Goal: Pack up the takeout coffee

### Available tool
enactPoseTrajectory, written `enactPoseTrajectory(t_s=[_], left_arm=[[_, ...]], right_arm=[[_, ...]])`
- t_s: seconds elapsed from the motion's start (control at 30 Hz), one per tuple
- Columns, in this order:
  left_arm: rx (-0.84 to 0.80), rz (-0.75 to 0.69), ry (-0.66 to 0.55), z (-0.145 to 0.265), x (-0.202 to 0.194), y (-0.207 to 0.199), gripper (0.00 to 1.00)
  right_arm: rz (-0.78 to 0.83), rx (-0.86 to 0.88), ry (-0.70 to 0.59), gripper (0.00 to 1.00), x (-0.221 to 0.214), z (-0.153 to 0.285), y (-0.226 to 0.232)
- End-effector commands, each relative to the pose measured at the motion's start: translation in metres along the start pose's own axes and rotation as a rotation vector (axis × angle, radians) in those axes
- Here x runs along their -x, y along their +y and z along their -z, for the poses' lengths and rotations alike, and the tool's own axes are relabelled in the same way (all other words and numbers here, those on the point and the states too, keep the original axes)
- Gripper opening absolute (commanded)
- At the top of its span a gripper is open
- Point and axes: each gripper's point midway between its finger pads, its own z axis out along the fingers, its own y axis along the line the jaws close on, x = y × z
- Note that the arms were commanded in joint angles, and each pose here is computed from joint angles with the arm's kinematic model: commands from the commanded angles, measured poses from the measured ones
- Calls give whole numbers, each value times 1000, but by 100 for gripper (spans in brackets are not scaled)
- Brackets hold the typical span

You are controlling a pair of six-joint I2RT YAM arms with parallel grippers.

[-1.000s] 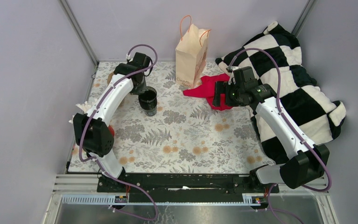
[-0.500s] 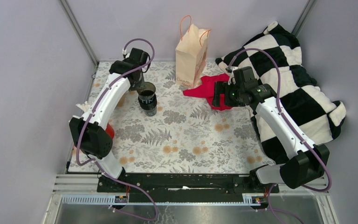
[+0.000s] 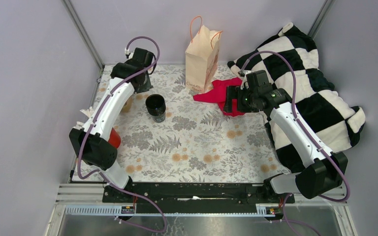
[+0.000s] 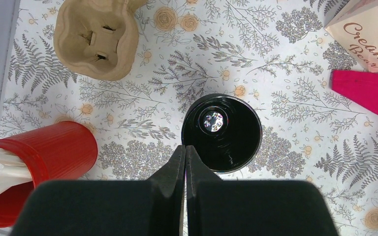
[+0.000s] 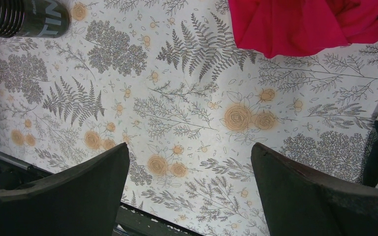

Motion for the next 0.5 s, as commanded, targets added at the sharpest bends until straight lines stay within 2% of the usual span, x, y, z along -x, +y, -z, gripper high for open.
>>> enactPoseTrajectory(t_s=[0.0, 0.07, 0.2, 0.27, 0.33, 0.47], left_arm=[[-33, 22, -70, 18, 19, 0, 0], [-28, -7, -39, 9, 14, -3, 0], [-34, -61, 72, -19, -7, -3, 22], [-4, -93, 123, -34, -19, 2, 29], [19, -121, 147, -43, -27, 5, 33], [20, -147, 147, -53, -30, 3, 33]], right_arm=[[-2, 45, -6, 100, 2, -2, 10], [-3, 45, -6, 100, 2, -2, 10], [-4, 45, -3, 100, -1, -2, 9], [-4, 47, -4, 100, -1, -2, 9], [-4, 45, -5, 100, -1, -2, 9], [-2, 43, -7, 100, -1, -2, 8]])
